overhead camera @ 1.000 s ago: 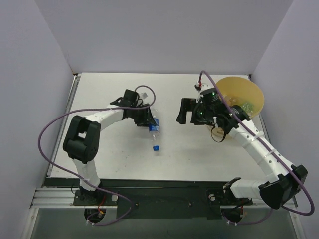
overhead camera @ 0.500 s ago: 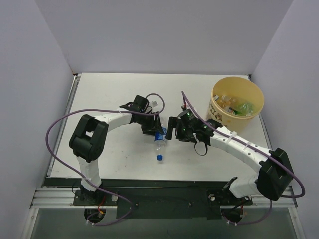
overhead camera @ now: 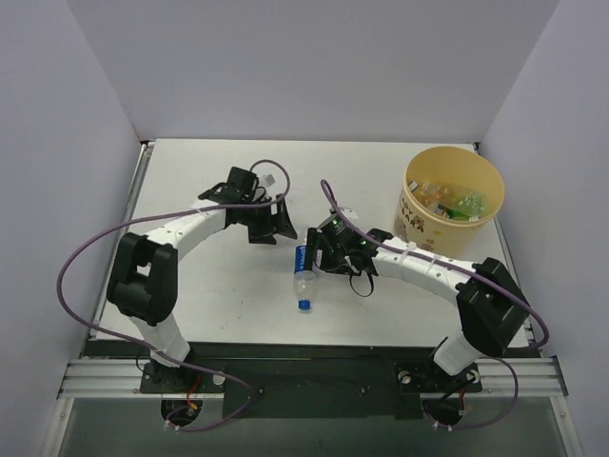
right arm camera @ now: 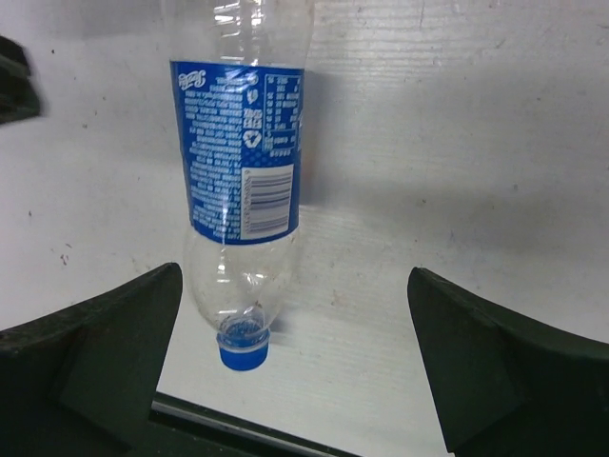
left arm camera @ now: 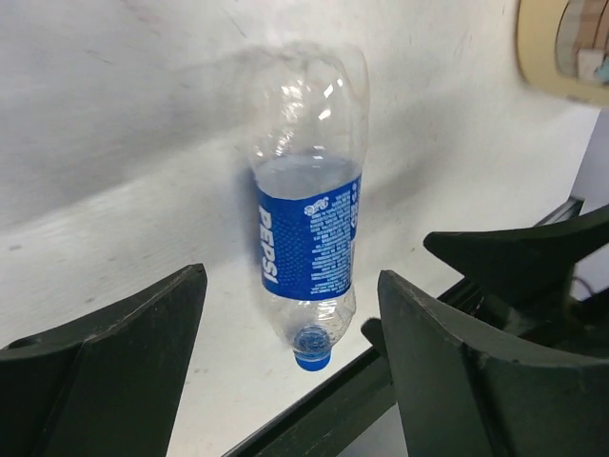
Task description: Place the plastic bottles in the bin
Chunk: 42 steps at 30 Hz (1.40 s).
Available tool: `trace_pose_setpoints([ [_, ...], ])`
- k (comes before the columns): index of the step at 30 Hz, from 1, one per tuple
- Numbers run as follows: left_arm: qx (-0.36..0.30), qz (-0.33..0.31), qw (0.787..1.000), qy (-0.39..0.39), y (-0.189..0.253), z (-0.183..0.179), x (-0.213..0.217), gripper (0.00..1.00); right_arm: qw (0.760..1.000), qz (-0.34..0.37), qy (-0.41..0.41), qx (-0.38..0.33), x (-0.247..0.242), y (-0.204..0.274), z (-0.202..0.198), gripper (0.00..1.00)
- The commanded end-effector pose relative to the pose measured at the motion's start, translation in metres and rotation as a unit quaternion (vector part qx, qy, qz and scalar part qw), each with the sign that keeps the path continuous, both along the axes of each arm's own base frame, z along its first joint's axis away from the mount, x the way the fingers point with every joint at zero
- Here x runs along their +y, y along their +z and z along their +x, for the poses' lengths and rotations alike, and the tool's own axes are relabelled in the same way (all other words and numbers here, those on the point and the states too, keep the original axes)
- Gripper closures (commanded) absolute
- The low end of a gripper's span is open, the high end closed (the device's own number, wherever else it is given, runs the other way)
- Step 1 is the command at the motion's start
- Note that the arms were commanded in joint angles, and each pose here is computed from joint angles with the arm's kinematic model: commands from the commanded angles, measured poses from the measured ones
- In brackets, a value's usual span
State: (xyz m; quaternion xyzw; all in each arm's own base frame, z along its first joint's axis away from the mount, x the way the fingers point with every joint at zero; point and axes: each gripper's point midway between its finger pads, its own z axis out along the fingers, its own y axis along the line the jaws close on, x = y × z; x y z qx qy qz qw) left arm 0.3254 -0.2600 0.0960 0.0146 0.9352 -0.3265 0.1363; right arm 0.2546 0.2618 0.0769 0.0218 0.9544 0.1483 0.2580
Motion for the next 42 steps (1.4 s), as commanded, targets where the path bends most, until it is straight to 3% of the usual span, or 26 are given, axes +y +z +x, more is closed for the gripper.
trace_pose_setpoints([
  [1,-0.06,-0.011,0.996,0.059,0.056,0.028,0.044,0.17,1.0,0.011,-0.011,-0.017,0.019,0.002,0.019,0.0],
  [5,-0.076,-0.019,0.991,0.11,0.076,0.035,0.081,0.17,1.0,0.011,-0.005,-0.003,0.032,-0.016,0.026,0.06],
  [9,-0.09,-0.032,0.986,0.135,0.088,0.034,0.103,0.17,1.0,0.006,0.017,0.011,0.045,-0.034,0.03,0.19],
  [11,-0.094,-0.037,0.984,0.15,0.09,0.035,0.112,0.17,0.999,-0.008,0.029,0.014,0.046,-0.034,0.036,0.32],
  [12,-0.097,-0.042,0.982,0.154,0.093,0.035,0.114,0.17,0.999,-0.006,0.032,0.009,0.048,-0.028,0.039,0.45],
  [15,-0.093,-0.052,0.98,0.165,0.091,0.032,0.123,0.17,0.999,-0.023,0.035,-0.016,0.034,-0.003,0.053,0.71],
  [17,-0.092,-0.063,0.98,0.164,0.093,0.03,0.124,0.17,0.998,-0.032,0.031,-0.045,0.017,0.032,0.064,0.77],
  [22,-0.07,-0.069,0.982,0.161,0.085,0.023,0.123,0.17,0.982,-0.043,-0.023,-0.182,-0.05,0.167,0.099,0.77],
  [25,-0.074,-0.092,0.982,0.149,0.09,0.021,0.118,0.17,0.953,-0.094,-0.096,-0.272,-0.116,0.247,0.114,0.76],
  [29,-0.071,-0.109,0.981,0.144,0.092,0.019,0.115,0.17,0.912,-0.122,-0.198,-0.339,-0.195,0.314,0.118,0.71],
  [32,-0.074,-0.114,0.98,0.142,0.095,0.019,0.114,0.17,0.885,-0.133,-0.28,-0.347,-0.255,0.331,0.123,0.69],
  [36,-0.076,-0.115,0.98,0.142,0.095,0.017,0.115,0.17,0.869,-0.143,-0.339,-0.331,-0.299,0.321,0.131,0.65],
  [39,-0.073,-0.115,0.981,0.14,0.095,0.017,0.115,0.17,0.868,-0.163,-0.355,-0.307,-0.315,0.299,0.137,0.63],
  [42,-0.071,-0.116,0.981,0.141,0.095,0.016,0.116,0.17,0.881,-0.161,-0.351,-0.271,-0.316,0.266,0.144,0.51],
])
